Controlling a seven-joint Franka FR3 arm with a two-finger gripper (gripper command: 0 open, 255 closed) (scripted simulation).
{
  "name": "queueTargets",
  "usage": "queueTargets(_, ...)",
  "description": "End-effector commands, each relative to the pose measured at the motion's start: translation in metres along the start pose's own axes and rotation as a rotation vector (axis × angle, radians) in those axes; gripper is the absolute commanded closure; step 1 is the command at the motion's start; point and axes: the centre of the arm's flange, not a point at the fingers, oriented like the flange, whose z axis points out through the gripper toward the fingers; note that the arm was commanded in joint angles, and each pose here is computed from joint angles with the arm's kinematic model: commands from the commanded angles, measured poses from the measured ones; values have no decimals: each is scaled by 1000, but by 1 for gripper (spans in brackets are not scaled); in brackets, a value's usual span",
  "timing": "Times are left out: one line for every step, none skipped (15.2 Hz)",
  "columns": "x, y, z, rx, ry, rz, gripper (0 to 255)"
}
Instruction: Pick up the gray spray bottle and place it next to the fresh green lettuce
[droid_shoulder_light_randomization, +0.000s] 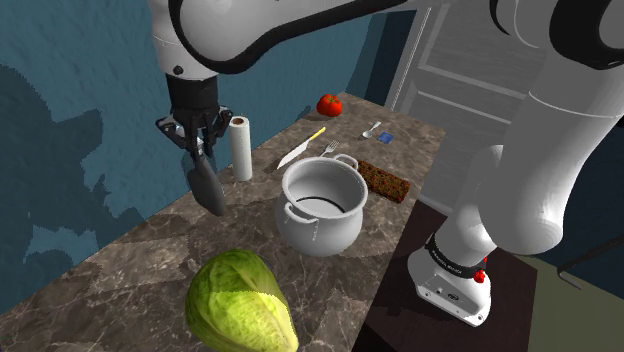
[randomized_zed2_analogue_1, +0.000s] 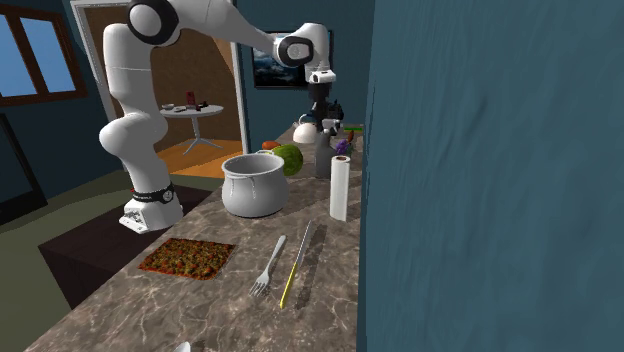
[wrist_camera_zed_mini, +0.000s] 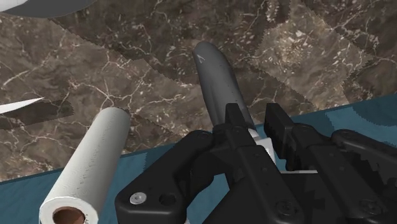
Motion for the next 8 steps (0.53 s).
queueTargets(-1,0,11,0,1,0,255)
queueTargets(-1,1,16,0,1,0,255)
queueTargets(-2,1,21,0,1,0,255)
queueTargets(-2,1,27,0,1,0,255)
queueTargets(-2,2,32,0,1,0,255)
queueTargets(-2,2,37,0,1,0,255)
queueTargets(-3,2,41,0,1,0,255)
queueTargets(-3,2,41,0,1,0,255)
